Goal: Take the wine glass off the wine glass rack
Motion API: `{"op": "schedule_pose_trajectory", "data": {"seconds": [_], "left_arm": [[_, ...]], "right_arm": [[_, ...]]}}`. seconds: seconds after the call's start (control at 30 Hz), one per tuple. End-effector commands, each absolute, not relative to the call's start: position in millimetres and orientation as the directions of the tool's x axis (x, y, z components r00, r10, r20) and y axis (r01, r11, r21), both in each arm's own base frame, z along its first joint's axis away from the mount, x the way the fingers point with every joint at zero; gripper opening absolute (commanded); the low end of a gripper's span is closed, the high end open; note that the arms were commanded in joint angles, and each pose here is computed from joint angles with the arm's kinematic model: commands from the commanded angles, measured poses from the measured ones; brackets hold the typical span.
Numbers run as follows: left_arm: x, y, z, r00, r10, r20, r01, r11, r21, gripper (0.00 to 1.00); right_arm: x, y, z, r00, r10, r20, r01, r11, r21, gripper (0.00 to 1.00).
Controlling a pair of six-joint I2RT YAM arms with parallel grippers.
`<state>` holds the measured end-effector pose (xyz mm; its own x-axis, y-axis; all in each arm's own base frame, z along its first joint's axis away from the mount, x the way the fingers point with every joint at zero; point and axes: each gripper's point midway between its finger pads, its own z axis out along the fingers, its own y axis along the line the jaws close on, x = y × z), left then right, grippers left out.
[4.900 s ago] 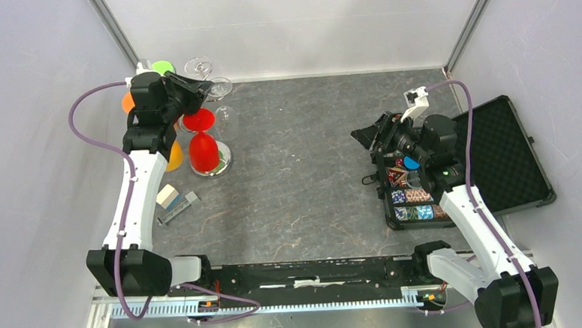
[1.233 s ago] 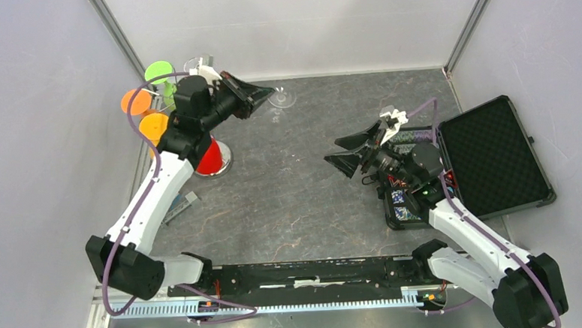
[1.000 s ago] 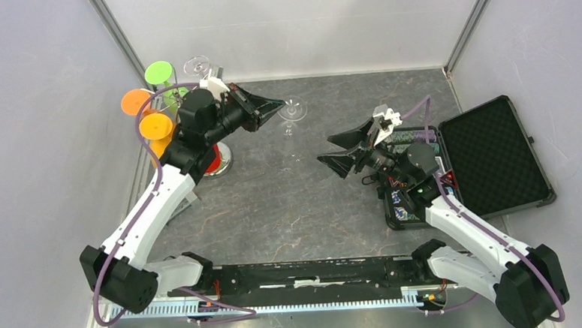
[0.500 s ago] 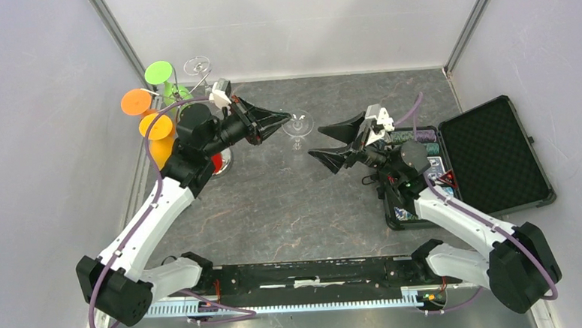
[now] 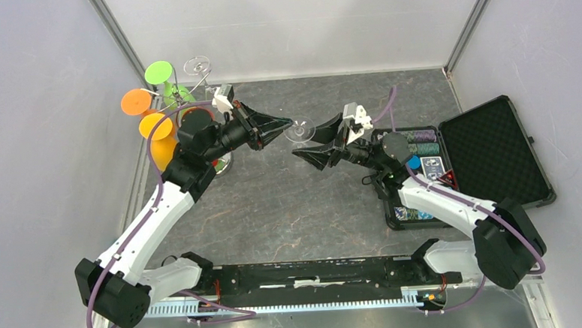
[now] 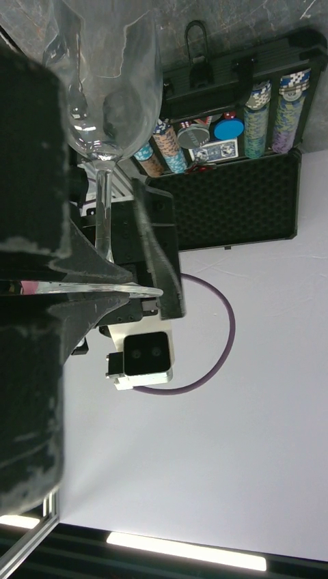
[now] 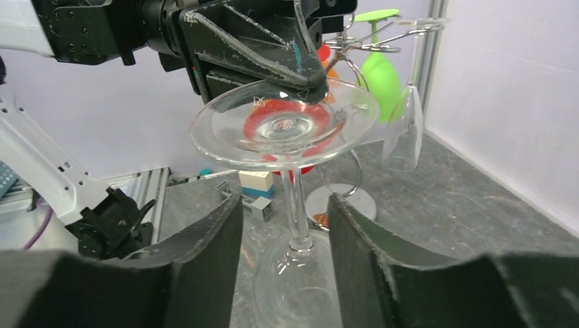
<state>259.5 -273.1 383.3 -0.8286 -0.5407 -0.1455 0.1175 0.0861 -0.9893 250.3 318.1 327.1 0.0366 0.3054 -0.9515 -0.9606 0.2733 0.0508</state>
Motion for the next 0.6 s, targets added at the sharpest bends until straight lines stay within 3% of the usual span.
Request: {"op": "schedule_pose_trajectory", "data": {"seconds": [0.0,0.13,0.33,0.4,0.43,0.57], "left_arm": [[244,-271,413,-0.835,-0.527,-0.158,0.183,0.005,-0.983,0.02],[242,-270,413,-0.838,-0.524,-0.152,0.179,0.000,-0.984,0.02],[242,-267,409,-0.825,-0.542,-0.160,0.184,0.010,-0.983,0.02],[243,-267,408,-0.820,-0.547,-0.169,0.191,0.017,-0.982,0.06],[243,-267,408,-0.817,-0.548,-0.178,0.198,0.022,-0.980,0.12],[246,-264,399,-0.796,-0.565,-0.217,0.219,0.064,-0.974,0.65]], "right_arm": [[246,322,356,0.126,0.352,-0.928,-0.967,0.254,-0.035,0.48],[248,326,358,0.123,0.367,-0.922,-0.968,0.248,-0.031,0.36],[250,327,366,0.123,0.404,-0.906,-0.967,0.255,-0.018,0.01],[250,322,371,0.129,0.433,-0.892,-0.961,0.276,-0.005,0.00],[251,319,374,0.133,0.452,-0.882,-0.957,0.290,0.004,0.00],[250,297,391,0.127,0.570,-0.812,-0.936,0.340,0.093,0.00]]}}
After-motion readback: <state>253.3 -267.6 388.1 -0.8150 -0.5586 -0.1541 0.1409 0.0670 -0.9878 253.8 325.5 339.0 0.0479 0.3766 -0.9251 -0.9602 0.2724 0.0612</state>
